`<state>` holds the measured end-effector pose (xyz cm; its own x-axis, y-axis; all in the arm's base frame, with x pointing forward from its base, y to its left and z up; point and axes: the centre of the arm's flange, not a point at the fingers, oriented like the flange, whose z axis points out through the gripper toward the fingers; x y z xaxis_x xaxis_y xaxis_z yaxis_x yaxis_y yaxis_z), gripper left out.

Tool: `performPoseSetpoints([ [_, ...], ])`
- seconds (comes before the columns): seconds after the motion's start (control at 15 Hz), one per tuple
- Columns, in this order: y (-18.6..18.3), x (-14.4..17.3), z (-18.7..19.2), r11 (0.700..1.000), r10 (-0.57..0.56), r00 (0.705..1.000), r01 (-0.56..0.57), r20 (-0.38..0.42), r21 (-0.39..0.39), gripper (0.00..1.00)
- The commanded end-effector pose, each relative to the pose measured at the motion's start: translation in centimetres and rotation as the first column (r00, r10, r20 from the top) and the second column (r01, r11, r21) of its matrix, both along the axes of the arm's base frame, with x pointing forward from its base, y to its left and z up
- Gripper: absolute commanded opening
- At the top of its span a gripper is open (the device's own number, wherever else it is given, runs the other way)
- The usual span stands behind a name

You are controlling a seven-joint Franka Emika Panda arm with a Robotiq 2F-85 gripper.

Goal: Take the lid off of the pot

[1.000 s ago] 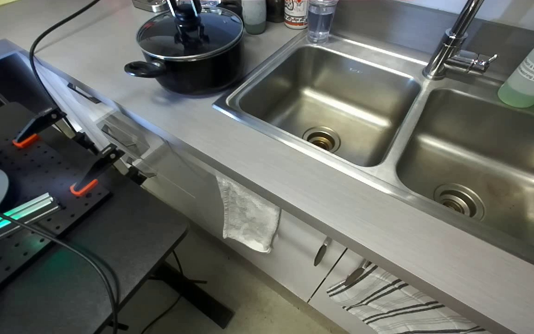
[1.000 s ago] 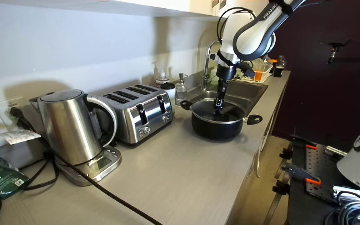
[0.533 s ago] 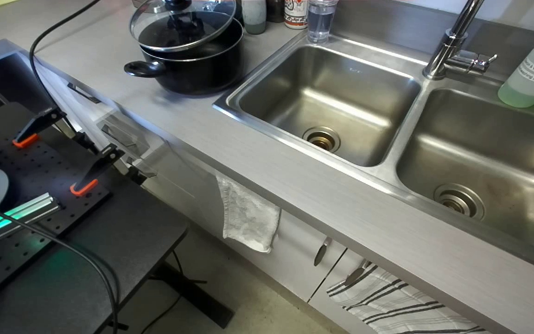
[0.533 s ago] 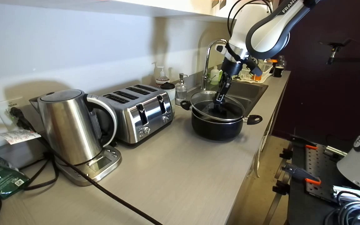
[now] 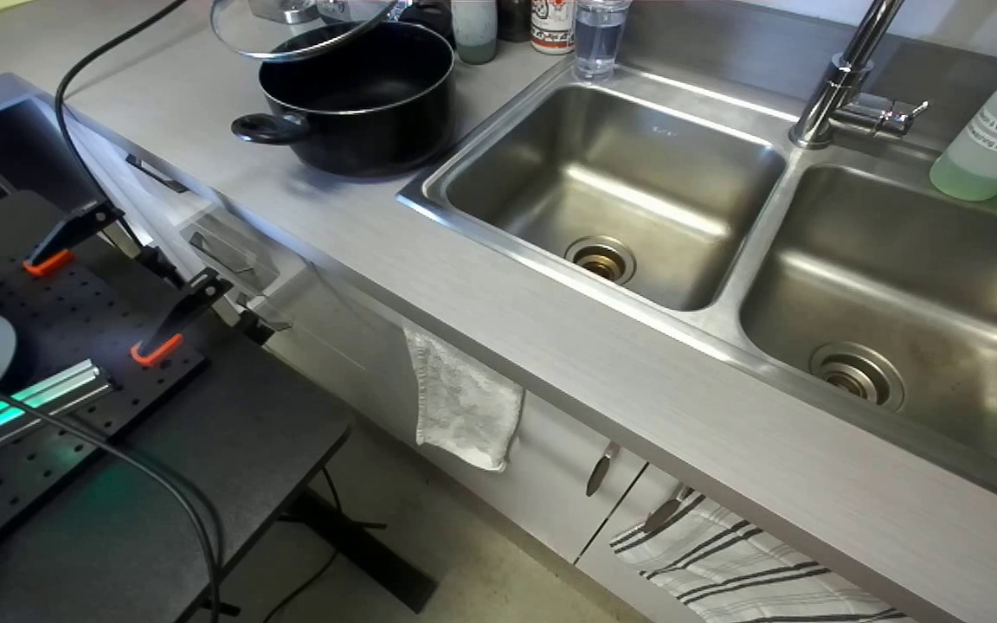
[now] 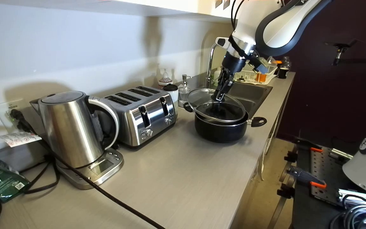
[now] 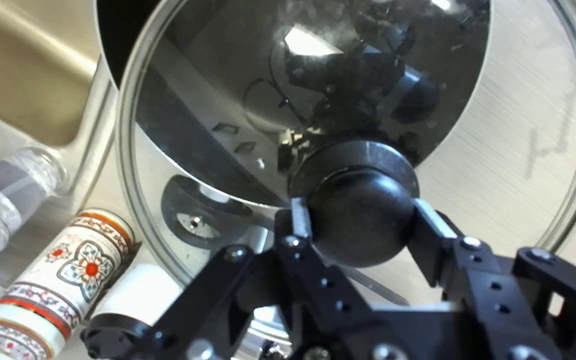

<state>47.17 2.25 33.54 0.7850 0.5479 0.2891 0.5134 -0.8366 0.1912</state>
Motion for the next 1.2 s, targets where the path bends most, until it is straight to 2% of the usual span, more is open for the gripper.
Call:
performPoseSetpoints([
  [0.0,3.6,-0.9,2.4,0.995,0.094,0.994,-0.092,0.056,-0.031,0.25],
  [0.33,10.1,-2.1,3.4,0.96,0.27,0.96,-0.263,0.074,-0.099,0.25],
  [0.73,17.3,-3.5,2.7,0.886,0.449,0.892,-0.438,0.046,-0.15,0.25],
  [0.93,19.8,-3.2,1.2,0.842,0.524,0.852,-0.52,-0.017,-0.143,0.25],
  [1.13,21.4,-2.0,-1.0,0.814,0.557,0.824,-0.567,-0.107,-0.13,0.25],
])
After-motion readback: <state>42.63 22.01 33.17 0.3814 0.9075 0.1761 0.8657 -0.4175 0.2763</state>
